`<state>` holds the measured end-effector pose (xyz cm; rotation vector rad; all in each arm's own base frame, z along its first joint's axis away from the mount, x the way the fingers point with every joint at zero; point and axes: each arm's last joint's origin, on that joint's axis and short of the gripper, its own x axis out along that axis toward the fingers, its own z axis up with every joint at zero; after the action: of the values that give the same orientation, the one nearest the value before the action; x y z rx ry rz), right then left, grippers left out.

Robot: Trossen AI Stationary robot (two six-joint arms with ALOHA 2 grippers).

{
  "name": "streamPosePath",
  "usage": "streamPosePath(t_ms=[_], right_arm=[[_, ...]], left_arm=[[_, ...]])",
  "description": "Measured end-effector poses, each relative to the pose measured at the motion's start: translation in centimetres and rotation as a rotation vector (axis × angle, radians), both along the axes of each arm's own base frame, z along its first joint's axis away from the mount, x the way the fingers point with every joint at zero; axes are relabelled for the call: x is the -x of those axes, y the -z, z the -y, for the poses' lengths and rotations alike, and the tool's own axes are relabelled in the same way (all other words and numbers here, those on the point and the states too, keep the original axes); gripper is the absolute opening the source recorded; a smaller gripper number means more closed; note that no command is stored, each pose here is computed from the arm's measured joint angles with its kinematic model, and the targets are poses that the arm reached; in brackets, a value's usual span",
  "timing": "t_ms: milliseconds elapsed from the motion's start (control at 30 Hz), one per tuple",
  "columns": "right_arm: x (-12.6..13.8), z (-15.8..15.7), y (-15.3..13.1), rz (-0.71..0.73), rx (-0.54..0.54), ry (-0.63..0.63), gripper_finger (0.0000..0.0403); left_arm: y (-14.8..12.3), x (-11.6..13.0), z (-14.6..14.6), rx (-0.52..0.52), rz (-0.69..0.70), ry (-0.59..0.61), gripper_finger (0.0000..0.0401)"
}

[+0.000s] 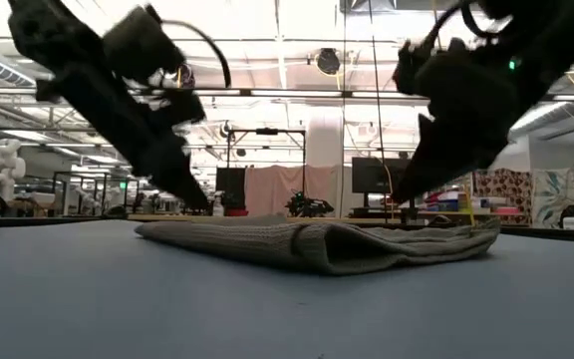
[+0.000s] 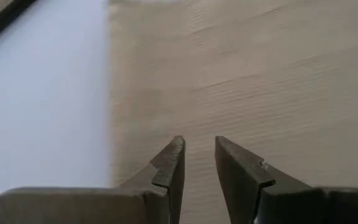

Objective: Roll towel
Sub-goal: Roll the gray towel

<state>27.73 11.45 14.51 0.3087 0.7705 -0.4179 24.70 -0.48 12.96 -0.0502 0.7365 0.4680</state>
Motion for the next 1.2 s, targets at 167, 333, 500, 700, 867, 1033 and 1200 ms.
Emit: streamPosePath(t_ms=[167, 333, 500, 700, 867, 1033, 1200], right_arm=[[0.2, -0.1, -2.4, -0.203, 0.11, -0.099, 0.0004], [1.1, 0.3, -1.9, -0.326, 0.153, -0.146, 0.0004], [1.7, 0.5, 0.2, -0.355, 0.14, -0.101, 0.0004], [1.8, 0.0, 1.9, -0.357, 0.052, -0.046, 0.0004], [1.8, -0.9, 2.2, -0.306, 0.0, 0.004, 0.0004], [1.1, -2.0, 2.0, -0.217, -0.093, -0.018, 0.0004], [0.6, -2.8, 1.7, -0.133, -0.157, -0.037, 0.0004]], left_arm=[[-3.0, -0.2, 2.6, 0.132, 0.142, 0.139, 0.0095], [-3.5, 0.2, 6.3, 0.271, 0.199, 0.261, 0.0095], [-0.9, 0.7, 9.0, 0.28, 0.098, 0.28, 0.0095], [2.3, 0.4, 8.7, 0.162, 0.005, 0.182, 0.0095], [3.0, -0.3, 7.1, 0.128, -0.017, 0.134, 0.0095], [3.0, -0.8, 5.2, 0.079, -0.04, 0.111, 0.0095], [3.0, -1.1, 3.4, 0.022, -0.071, 0.107, 0.0095]])
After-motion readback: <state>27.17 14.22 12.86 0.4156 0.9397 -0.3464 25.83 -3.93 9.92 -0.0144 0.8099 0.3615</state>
